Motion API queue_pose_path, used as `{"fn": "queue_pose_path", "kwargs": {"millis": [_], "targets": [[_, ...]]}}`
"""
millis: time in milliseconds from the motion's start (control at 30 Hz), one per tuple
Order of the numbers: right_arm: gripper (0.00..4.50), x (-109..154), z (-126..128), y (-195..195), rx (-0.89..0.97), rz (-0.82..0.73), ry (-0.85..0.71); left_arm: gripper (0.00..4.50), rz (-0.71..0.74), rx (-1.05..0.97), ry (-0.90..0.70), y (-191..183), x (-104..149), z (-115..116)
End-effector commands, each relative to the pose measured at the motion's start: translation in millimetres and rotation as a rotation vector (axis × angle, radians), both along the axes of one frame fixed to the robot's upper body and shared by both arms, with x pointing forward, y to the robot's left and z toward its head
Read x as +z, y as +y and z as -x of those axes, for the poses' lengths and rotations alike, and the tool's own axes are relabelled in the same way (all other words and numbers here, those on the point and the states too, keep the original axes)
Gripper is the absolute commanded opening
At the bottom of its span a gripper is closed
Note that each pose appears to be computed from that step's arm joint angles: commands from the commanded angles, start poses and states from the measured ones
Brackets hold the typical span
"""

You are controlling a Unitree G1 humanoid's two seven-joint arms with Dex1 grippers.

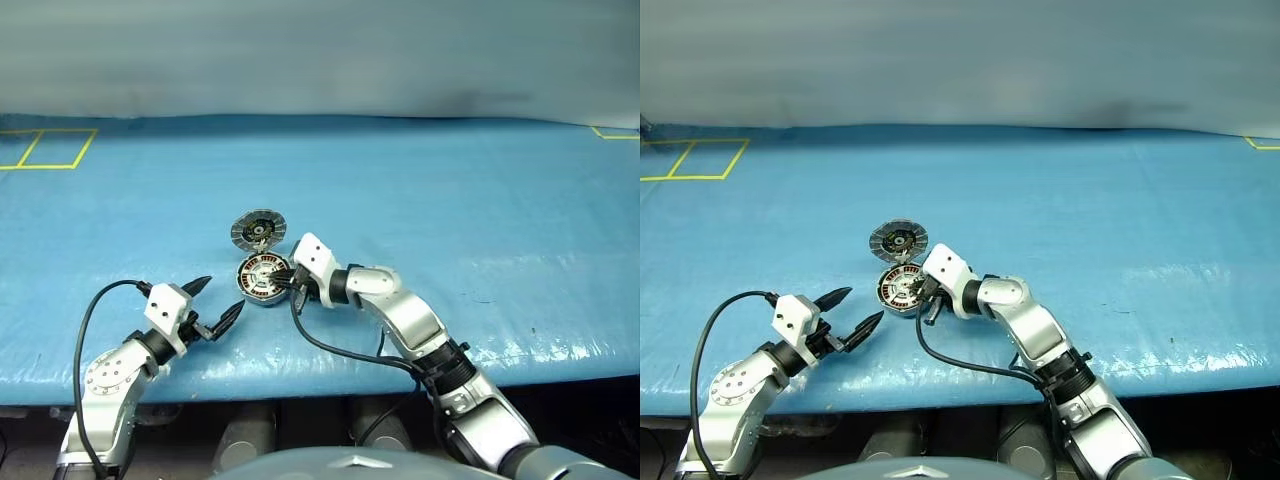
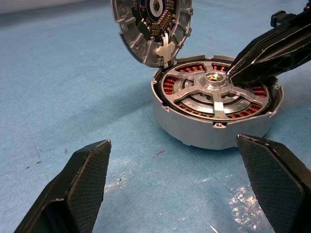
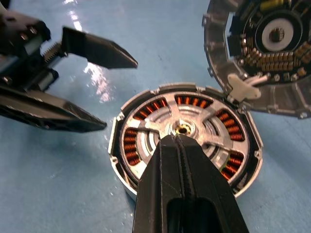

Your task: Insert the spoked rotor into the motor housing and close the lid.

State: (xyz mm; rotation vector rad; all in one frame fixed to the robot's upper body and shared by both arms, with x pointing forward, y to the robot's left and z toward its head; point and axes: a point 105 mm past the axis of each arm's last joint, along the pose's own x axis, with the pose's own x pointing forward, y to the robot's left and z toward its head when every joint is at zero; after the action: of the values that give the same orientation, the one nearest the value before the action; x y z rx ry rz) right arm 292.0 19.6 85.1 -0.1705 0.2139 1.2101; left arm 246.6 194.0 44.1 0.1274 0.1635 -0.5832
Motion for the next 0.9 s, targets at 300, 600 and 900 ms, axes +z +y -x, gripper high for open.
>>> {"fn": "queue_pose_path", "kwargs": {"millis": [300,600,900], "targets": [[0.03,47.6,-66.2,-57.7,-0.388,0.010,-0.186,4.50,0.022,-0.029,-0.041,-1.5,10.9,0.1],[0.03,62.3,-92.9,-17.9,-0.290,-0.178,-0.078,4.50,0.029,-0.037,-0.048,-2.5,12.2,-3.2],[0.03,73.0,-115.0,-7.1,-0.330,-0.202,-0.134,4.50,0.117,0.038,-0.118,13.9,35.5,0.6]]}}
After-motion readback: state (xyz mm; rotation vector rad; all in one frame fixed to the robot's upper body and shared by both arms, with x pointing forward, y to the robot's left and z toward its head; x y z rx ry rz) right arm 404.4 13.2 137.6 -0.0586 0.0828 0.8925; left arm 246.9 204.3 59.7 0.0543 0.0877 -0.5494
